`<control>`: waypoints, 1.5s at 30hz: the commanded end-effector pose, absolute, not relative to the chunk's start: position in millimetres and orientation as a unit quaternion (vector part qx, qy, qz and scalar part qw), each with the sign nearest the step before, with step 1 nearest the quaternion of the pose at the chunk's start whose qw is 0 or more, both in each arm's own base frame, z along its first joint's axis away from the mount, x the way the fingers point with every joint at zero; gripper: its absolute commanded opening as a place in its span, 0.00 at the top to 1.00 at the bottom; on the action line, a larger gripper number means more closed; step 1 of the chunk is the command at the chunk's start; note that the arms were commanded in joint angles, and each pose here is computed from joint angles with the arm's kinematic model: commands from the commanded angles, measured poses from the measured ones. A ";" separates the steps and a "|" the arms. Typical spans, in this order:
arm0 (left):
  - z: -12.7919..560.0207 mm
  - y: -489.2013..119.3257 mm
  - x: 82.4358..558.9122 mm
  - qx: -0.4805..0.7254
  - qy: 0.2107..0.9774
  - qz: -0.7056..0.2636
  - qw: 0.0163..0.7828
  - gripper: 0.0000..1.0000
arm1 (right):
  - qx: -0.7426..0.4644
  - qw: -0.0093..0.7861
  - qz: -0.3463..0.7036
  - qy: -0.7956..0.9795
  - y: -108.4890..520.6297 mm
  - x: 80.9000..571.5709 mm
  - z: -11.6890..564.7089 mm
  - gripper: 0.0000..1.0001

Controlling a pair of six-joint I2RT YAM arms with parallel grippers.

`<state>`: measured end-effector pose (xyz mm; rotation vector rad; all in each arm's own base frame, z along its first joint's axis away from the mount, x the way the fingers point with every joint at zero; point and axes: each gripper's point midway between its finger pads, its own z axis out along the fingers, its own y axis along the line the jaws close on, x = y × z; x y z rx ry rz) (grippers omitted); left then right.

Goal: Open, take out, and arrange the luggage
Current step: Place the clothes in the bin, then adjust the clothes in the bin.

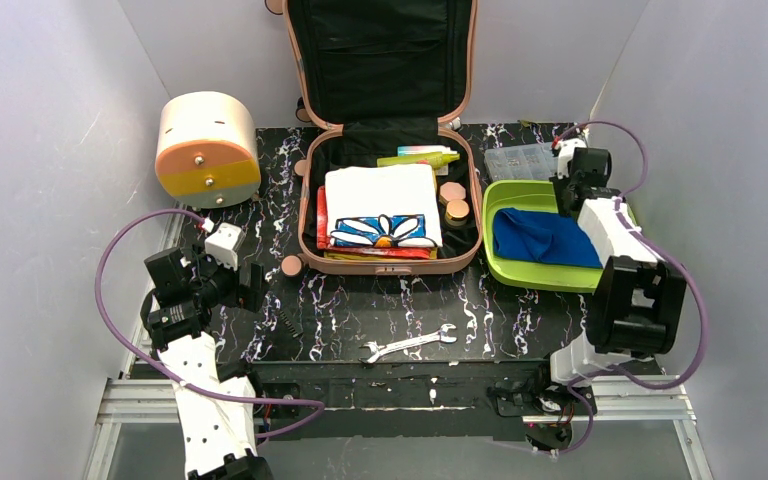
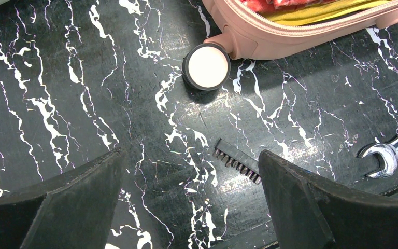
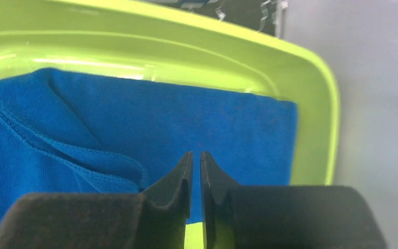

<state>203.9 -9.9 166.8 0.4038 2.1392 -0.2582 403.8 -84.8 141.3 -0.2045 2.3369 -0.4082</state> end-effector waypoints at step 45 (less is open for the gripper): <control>165.7 -14.6 201.3 0.165 0.867 -0.126 0.452 0.02 | -0.294 0.348 0.010 0.890 39.0 386.7 132.9 0.41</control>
